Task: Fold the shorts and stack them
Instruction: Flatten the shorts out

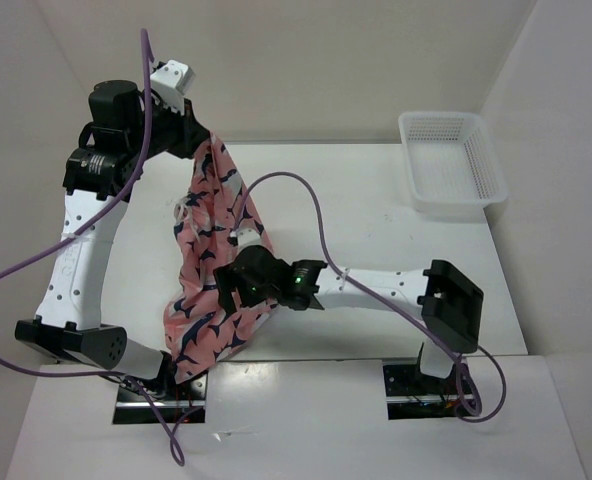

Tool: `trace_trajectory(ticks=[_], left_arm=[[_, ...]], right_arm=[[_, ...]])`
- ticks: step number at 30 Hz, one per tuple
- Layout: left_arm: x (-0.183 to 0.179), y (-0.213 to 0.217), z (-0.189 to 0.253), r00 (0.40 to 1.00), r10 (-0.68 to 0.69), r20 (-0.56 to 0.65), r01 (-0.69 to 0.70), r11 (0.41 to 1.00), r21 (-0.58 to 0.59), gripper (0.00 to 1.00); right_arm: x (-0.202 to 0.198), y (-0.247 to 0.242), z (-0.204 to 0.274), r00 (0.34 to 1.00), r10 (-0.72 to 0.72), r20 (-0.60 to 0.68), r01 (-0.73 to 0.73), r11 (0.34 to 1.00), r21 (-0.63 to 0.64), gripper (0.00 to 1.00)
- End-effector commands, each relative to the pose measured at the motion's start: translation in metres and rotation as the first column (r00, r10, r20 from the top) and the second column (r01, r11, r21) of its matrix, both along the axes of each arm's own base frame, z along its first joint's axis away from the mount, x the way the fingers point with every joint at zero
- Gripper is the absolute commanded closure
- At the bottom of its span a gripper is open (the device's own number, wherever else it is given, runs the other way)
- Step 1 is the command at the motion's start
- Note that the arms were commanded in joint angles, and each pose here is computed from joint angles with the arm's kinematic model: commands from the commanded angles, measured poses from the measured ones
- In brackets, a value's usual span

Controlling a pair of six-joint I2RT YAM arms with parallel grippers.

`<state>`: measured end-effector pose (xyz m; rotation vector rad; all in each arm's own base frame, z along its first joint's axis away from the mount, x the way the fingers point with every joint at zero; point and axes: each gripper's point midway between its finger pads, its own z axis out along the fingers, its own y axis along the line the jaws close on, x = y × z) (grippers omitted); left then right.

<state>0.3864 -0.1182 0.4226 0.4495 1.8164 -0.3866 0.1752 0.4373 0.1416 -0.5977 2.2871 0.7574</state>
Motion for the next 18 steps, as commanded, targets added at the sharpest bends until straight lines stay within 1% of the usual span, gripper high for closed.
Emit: trace_trajectory(ticks=[1, 3, 4, 8, 9, 10, 11, 12, 14, 15, 18], left_arm=[[-0.001, -0.006, 0.021, 0.996, -0.037, 0.08, 0.038, 0.999, -0.017, 1.0], [-0.004, -0.006, 0.025, 0.995, -0.037, 0.089, 0.038, 0.999, -0.018, 1.0], [-0.005, -0.006, 0.023, 0.996, -0.037, 0.08, 0.038, 0.999, -0.017, 1.0], [-0.007, -0.005, 0.022, 0.996, -0.037, 0.08, 0.038, 0.999, -0.017, 1.0], [-0.007, -0.005, 0.022, 0.996, -0.037, 0.08, 0.038, 0.999, -0.017, 1.0], [-0.011, -0.006, 0.026, 0.995, -0.045, 0.089, 0.047, 0.999, -0.02, 1.0], [-0.01, -0.007, 0.022, 0.996, -0.046, 0.08, 0.047, 0.999, -0.019, 1.0], [-0.01, -0.007, 0.022, 0.996, -0.046, 0.08, 0.047, 0.999, -0.019, 1.0], [-0.013, -0.006, 0.026, 0.995, -0.045, 0.089, 0.047, 0.999, -0.02, 1.0], [-0.013, -0.006, 0.026, 0.995, -0.045, 0.089, 0.047, 0.999, -0.02, 1.0], [-0.012, -0.006, 0.022, 0.996, -0.046, 0.08, 0.047, 0.999, -0.019, 1.0]], right_arm=[[0.002, 0.021, -0.001, 0.999, -0.046, 0.013, 0.045, 0.997, 0.069, 0.08], [0.004, 0.025, -0.003, 0.999, -0.046, 0.014, 0.045, 0.996, 0.072, 0.17], [0.004, 0.026, -0.01, 0.999, -0.046, 0.01, 0.045, 0.997, 0.059, 0.19], [0.006, 0.031, -0.013, 0.999, -0.051, 0.006, 0.051, 0.996, 0.073, 0.19], [0.004, 0.032, -0.024, 0.999, -0.043, -0.006, 0.043, 0.998, 0.053, 0.19], [0.005, 0.034, -0.021, 0.999, -0.043, -0.004, 0.043, 0.997, 0.062, 0.2], [0.003, 0.035, -0.027, 0.999, -0.034, -0.014, 0.035, 0.998, 0.051, 0.2], [0.003, 0.04, -0.023, 1.0, -0.025, -0.013, 0.026, 0.997, 0.074, 0.2], [0.0, 0.039, -0.029, 1.0, -0.017, -0.018, 0.018, 0.997, 0.079, 0.22], [0.001, 0.041, -0.02, 1.0, -0.016, -0.01, 0.017, 0.995, 0.102, 0.23], [0.001, 0.039, -0.019, 1.0, -0.011, -0.001, 0.011, 0.994, 0.106, 0.23]])
